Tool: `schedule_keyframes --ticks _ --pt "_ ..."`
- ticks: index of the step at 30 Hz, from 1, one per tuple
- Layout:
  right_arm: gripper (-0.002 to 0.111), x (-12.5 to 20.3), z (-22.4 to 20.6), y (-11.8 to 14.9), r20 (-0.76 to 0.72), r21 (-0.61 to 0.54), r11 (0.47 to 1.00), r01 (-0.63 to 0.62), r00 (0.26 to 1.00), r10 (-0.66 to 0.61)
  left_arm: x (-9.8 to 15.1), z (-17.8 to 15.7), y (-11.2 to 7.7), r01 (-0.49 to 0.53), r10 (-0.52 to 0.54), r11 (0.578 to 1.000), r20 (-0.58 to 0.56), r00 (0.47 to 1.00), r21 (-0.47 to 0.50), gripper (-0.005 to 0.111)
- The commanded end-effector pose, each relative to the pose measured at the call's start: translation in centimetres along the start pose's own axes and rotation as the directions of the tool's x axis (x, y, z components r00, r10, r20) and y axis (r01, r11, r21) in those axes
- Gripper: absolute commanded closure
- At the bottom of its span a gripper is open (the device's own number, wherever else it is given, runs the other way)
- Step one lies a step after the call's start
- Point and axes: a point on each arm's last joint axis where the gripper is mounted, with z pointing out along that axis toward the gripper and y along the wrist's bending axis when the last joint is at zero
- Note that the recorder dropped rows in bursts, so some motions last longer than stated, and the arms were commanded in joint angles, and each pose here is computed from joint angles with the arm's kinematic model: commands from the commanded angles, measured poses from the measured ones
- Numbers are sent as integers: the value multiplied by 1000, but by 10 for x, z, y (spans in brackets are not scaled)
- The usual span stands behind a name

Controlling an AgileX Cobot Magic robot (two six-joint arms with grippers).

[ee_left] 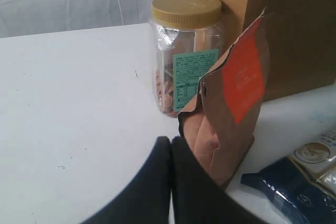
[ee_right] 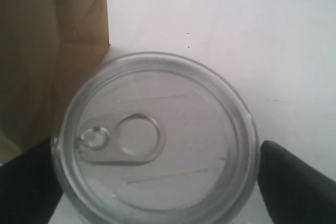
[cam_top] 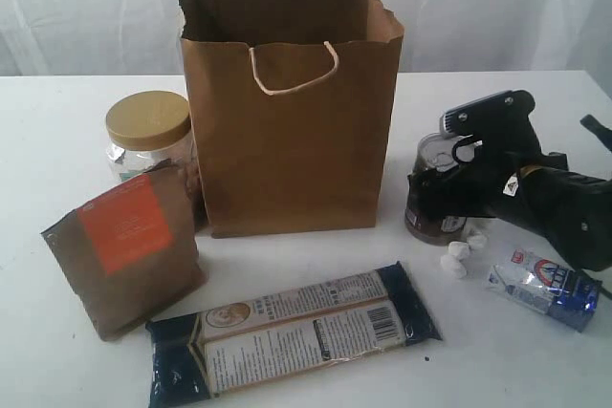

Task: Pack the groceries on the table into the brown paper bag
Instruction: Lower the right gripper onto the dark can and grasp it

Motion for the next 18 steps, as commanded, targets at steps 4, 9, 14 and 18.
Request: schedule_keyframes --ticks 4,9,14,18 --pt "20 -4 3 -3 73 31 998 -51 996 48 1 0 0 4 -4 1000 4 1000 1 107" --pt "20 2 4 -4 42 51 994 -102 994 100 1 0 0 4 -4 1000 4 1000 1 107" --pt "20 14 11 -4 112 59 989 -138 985 130 1 0 0 4 -4 1000 4 1000 1 107" --pt "20 21 22 -2 172 46 993 -108 980 99 1 0 0 4 -4 1000 4 1000 1 107"
